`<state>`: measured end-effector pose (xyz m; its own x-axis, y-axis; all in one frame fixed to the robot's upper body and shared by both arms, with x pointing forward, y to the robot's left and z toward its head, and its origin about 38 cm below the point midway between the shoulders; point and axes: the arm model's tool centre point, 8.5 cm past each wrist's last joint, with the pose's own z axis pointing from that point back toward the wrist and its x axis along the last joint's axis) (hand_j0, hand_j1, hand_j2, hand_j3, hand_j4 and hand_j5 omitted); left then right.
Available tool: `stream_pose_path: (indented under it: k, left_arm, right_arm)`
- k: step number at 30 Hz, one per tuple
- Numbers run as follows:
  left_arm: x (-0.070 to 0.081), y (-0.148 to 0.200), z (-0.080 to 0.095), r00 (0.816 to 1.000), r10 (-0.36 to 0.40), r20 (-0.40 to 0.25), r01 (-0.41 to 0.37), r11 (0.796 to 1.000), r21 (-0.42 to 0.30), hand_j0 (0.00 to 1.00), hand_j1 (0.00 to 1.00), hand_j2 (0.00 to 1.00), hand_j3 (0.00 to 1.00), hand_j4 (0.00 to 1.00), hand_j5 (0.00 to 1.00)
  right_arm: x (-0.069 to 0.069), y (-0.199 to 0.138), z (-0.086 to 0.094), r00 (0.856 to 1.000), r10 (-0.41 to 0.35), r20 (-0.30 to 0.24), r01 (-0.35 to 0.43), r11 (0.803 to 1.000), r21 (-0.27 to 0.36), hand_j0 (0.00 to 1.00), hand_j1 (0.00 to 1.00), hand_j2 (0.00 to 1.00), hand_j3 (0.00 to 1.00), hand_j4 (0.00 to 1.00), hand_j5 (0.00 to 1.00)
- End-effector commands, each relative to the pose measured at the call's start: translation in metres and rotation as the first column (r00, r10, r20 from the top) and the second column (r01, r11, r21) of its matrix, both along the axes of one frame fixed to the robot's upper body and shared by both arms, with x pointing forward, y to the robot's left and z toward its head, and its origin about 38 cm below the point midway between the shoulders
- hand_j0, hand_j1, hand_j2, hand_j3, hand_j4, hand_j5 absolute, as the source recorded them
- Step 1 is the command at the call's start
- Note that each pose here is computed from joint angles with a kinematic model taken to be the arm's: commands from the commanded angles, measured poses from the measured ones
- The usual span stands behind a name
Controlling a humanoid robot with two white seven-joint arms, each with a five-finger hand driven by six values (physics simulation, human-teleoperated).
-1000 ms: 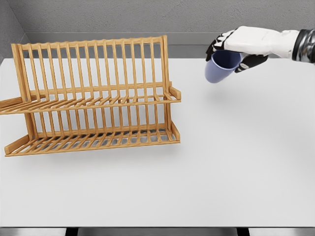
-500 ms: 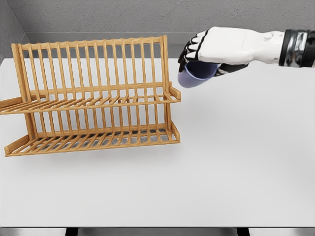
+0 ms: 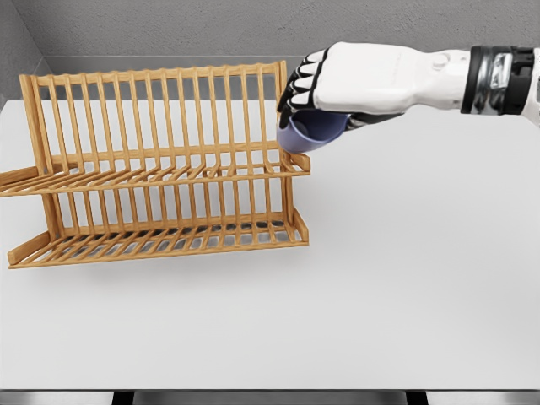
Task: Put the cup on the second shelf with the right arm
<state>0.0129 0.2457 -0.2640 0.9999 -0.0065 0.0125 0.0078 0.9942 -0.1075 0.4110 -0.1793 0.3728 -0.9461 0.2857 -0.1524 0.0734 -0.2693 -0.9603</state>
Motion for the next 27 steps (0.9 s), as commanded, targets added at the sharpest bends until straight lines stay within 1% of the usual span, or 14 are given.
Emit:
stream_pose_path:
  k: [1, 5, 7, 10, 13, 15, 17, 18, 19, 22, 24, 25, 26, 27]
  left_arm:
    - [-0.001, 0.0, 0.0, 1.0, 0.0, -0.002, 0.0, 1.0, 0.0, 1.0, 1.0, 1.0, 1.0, 1.0, 1.0]
    - [0.0, 0.0, 0.0, 1.0, 0.0, 0.0, 0.0, 1.0, 0.0, 1.0, 1.0, 1.0, 1.0, 1.0, 1.0]
    - [0.0, 0.0, 0.0, 1.0, 0.0, 0.0, 0.0, 1.0, 0.0, 1.0, 1.0, 1.0, 1.0, 1.0, 1.0]
    - [0.0, 0.0, 0.0, 1.0, 0.0, 0.0, 0.0, 1.0, 0.0, 1.0, 1.0, 1.0, 1.0, 1.0, 1.0]
    - [0.0, 0.0, 0.0, 1.0, 0.0, 0.0, 0.0, 1.0, 0.0, 1.0, 1.0, 1.0, 1.0, 1.0, 1.0]
    - [0.0, 0.0, 0.0, 1.0, 0.0, 0.0, 0.0, 1.0, 0.0, 1.0, 1.0, 1.0, 1.0, 1.0, 1.0]
    - [-0.001, 0.0, 0.0, 1.0, 0.0, -0.002, 0.0, 1.0, 0.0, 1.0, 1.0, 1.0, 1.0, 1.0, 1.0]
    - [-0.001, 0.0, 0.0, 1.0, 0.0, -0.002, 0.0, 1.0, 0.0, 1.0, 1.0, 1.0, 1.0, 1.0, 1.0]
    - [0.0, 0.0, 0.0, 1.0, 0.0, 0.0, 0.0, 1.0, 0.0, 1.0, 1.0, 1.0, 1.0, 1.0, 1.0]
    - [-0.001, 0.0, 0.0, 1.0, 0.0, -0.002, 0.0, 1.0, 0.0, 1.0, 1.0, 1.0, 1.0, 1.0, 1.0]
    - [0.0, 0.0, 0.0, 1.0, 0.0, 0.0, 0.0, 1.0, 0.0, 1.0, 1.0, 1.0, 1.0, 1.0, 1.0]
    - [0.0, 0.0, 0.0, 1.0, 0.0, 0.0, 0.0, 1.0, 0.0, 1.0, 1.0, 1.0, 1.0, 1.0, 1.0]
    - [0.0, 0.0, 0.0, 1.0, 0.0, 0.0, 0.0, 1.0, 0.0, 1.0, 1.0, 1.0, 1.0, 1.0, 1.0]
    - [0.0, 0.0, 0.0, 1.0, 0.0, 0.0, 0.0, 1.0, 0.0, 1.0, 1.0, 1.0, 1.0, 1.0, 1.0]
  right_arm:
    - [-0.003, 0.007, 0.0, 1.0, 0.019, -0.003, -0.019, 1.0, 0.009, 0.67, 0.67, 0.67, 0.67, 0.67, 0.67]
    - [-0.003, 0.015, -0.001, 0.999, 0.036, -0.005, -0.036, 0.999, 0.012, 0.67, 0.67, 0.67, 0.67, 0.67, 0.67]
    - [-0.003, 0.022, -0.01, 0.999, 0.043, -0.025, -0.043, 0.999, -0.002, 0.67, 0.67, 0.67, 0.67, 0.67, 0.67]
    - [-0.001, 0.027, -0.018, 0.999, 0.044, -0.032, -0.045, 0.999, -0.022, 0.67, 0.67, 0.67, 0.67, 0.67, 0.67]
    - [0.0, 0.03, -0.022, 0.998, 0.045, -0.037, -0.046, 0.998, -0.03, 0.67, 0.67, 0.67, 0.67, 0.67, 0.67]
    - [0.001, 0.033, -0.029, 0.997, 0.047, -0.054, -0.049, 0.998, -0.038, 0.67, 0.67, 0.67, 0.67, 0.67, 0.67]
    - [0.001, 0.034, -0.031, 0.997, 0.049, -0.058, -0.052, 0.998, -0.041, 0.68, 0.68, 0.68, 0.68, 0.68, 0.68]
    - [0.001, 0.034, -0.031, 0.997, 0.05, -0.058, -0.053, 0.998, -0.043, 0.76, 0.76, 0.76, 0.76, 0.76, 0.76]
    - [0.0, 0.034, -0.031, 0.997, 0.053, -0.057, -0.056, 0.998, -0.043, 1.0, 1.0, 1.0, 1.0, 1.0, 1.0]
    - [0.0, 0.033, -0.03, 0.997, 0.057, -0.053, -0.06, 0.997, -0.044, 1.0, 1.0, 1.0, 1.0, 1.0, 1.0]
    - [-0.001, 0.023, -0.018, 0.999, 0.047, -0.022, -0.048, 0.998, -0.037, 1.0, 1.0, 1.0, 1.0, 1.0, 1.0]
    - [-0.003, 0.001, 0.011, 0.999, 0.004, 0.051, -0.004, 1.0, 0.005, 1.0, 1.0, 1.0, 1.0, 1.0, 1.0]
    - [-0.007, -0.029, 0.048, 0.988, -0.052, 0.145, 0.044, 0.997, 0.059, 1.0, 1.0, 1.0, 1.0, 1.0, 1.0]
    - [-0.014, -0.059, 0.074, 0.971, -0.102, 0.217, 0.08, 0.991, 0.11, 1.0, 1.0, 1.0, 1.0, 1.0, 1.0]
